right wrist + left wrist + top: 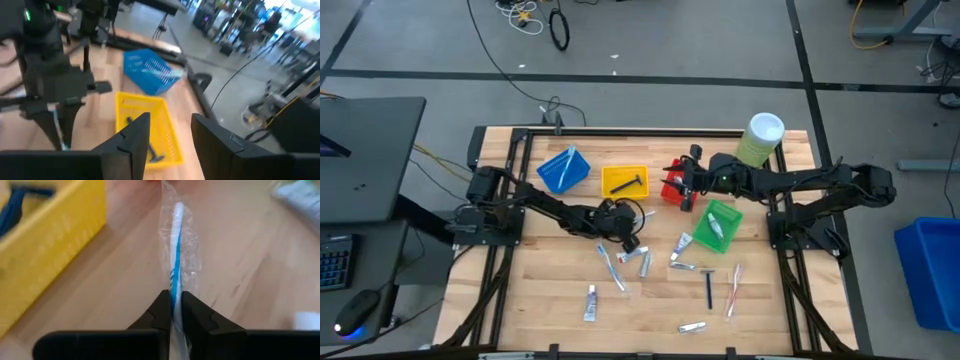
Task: Pick & Place Travel size toiletries
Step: Put the blue toothbrush into the blue bin
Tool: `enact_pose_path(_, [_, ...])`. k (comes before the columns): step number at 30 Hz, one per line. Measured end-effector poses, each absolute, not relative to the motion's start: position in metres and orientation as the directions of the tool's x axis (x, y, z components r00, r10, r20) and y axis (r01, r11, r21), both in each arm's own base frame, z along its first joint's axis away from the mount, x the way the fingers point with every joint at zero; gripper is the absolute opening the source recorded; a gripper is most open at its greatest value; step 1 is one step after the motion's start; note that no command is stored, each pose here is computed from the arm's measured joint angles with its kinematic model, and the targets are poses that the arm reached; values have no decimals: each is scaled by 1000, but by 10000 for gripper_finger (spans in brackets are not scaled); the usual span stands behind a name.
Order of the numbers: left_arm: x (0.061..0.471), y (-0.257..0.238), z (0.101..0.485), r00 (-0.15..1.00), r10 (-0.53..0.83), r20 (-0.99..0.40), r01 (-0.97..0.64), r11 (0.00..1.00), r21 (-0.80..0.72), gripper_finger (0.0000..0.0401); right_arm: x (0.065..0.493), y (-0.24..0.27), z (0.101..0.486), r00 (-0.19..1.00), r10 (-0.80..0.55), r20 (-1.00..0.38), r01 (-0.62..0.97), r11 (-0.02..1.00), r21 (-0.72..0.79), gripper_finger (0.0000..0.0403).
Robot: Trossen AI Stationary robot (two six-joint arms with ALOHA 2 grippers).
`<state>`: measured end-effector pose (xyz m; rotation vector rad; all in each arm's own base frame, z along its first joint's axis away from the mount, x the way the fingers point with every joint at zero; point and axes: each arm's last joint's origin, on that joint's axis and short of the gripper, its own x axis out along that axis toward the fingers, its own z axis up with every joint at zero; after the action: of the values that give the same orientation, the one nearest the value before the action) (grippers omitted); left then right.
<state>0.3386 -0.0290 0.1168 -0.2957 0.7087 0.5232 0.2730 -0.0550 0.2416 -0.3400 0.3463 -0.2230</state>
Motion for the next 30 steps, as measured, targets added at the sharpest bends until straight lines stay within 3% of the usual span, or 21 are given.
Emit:
enact_pose_path(6, [339,-28,145,640,405,-652,-576,815,-59,39,270,-55,232,883,-264,-388,150,942,-300,171])
enact_pose_path(12, [321,-24,198,661,474,-581,-628,773,-84,35,268,-54,228,862,-260,-435,140,947,-290,181])
enact_pose_path(19, [264,-9,241,490,697,-523,-812,583,17,38,266,-54,225,849,-258,-461,221,966,-134,188])
enact_pose_path(24, [240,6,239,368,801,-473,-890,451,72,32,265,-53,221,837,-253,-486,271,962,-34,186])
enact_pose_path(30, [221,35,213,231,809,-540,-918,366,155,35,262,-52,216,815,-225,-535,322,942,95,171])
